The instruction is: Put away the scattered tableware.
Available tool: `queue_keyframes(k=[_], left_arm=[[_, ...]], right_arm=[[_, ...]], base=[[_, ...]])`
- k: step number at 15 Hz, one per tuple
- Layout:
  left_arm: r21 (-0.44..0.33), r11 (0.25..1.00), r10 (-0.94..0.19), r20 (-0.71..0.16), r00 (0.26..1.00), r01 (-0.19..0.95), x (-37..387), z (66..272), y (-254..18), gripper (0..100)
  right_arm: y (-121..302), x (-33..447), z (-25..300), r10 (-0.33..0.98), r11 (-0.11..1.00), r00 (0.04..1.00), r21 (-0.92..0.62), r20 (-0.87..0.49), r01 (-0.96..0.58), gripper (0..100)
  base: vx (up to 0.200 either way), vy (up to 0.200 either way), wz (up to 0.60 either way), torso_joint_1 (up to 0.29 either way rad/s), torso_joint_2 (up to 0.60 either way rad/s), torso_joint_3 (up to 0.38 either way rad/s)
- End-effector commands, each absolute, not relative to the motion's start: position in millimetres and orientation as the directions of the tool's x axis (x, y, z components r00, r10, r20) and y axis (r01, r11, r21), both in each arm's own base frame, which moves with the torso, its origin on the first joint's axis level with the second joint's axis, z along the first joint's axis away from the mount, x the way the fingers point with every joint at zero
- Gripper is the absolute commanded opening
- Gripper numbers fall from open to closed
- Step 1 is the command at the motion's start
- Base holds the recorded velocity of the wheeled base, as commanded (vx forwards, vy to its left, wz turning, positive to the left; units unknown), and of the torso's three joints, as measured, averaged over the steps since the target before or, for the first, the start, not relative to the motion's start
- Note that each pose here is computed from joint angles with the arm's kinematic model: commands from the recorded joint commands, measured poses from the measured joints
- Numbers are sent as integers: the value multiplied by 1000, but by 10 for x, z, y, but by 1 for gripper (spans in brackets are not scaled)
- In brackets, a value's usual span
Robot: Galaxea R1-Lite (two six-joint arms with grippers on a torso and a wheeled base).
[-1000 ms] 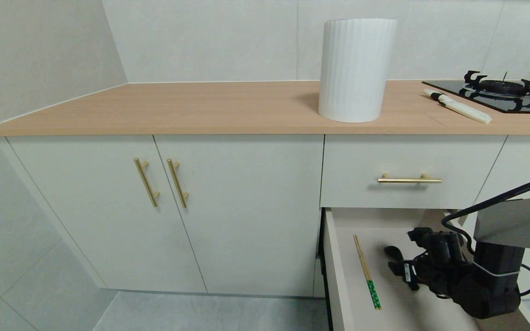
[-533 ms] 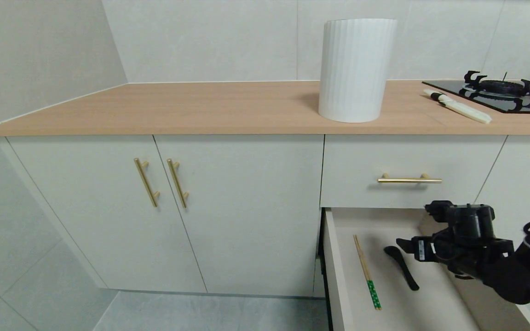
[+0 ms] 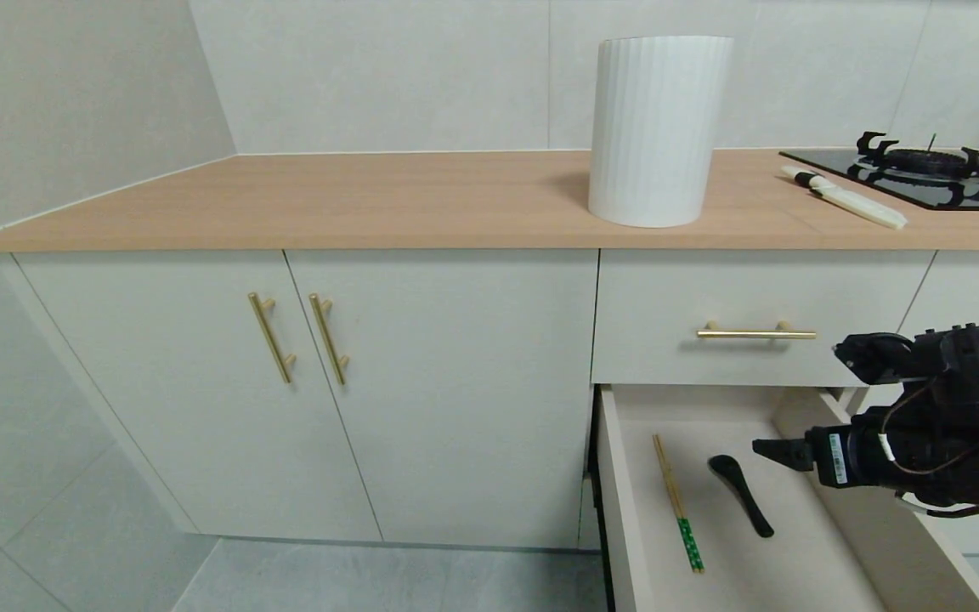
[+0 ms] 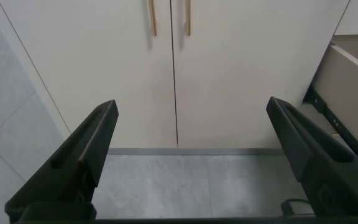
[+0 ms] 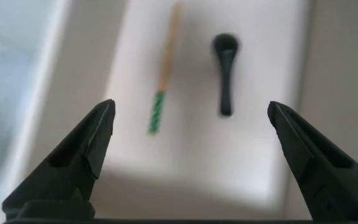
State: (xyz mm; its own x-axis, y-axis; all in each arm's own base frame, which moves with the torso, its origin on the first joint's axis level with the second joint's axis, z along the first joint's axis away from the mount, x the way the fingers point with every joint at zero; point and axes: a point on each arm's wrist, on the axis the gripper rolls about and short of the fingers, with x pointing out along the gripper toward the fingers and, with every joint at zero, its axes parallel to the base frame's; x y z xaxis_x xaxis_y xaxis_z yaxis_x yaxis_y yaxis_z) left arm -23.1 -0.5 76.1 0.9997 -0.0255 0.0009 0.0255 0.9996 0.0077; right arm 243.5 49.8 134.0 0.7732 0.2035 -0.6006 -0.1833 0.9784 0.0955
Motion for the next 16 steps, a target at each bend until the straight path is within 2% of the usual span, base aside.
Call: queue_keyframes(k=[1, 11, 14, 16], left_arm=[[8, 1000, -25, 0, 1000, 25, -230, 760, -6, 100], [8, 1000, -25, 0, 1000, 25, -230, 760, -6, 100], [8, 1000, -25, -2, 1000, 25, -230, 759, -6, 100], [8, 1000, -25, 0, 1000, 25, -230, 760, -6, 100]], right_arm=[[502, 2352, 1503, 219, 975, 808, 96, -547, -199, 100], [540, 2319, 1466, 230, 972, 784, 93, -576, -217, 100], [582, 2300, 1439, 248, 966, 768, 96, -590, -238, 100], [636, 2231, 1375, 292, 951, 698, 121, -654, -285, 100]], base=[[-200, 0, 0, 2, 7, 2], [-200, 0, 0, 2, -1, 2], [0, 0, 0, 0, 0, 0], [0, 0, 0, 0, 0, 0]])
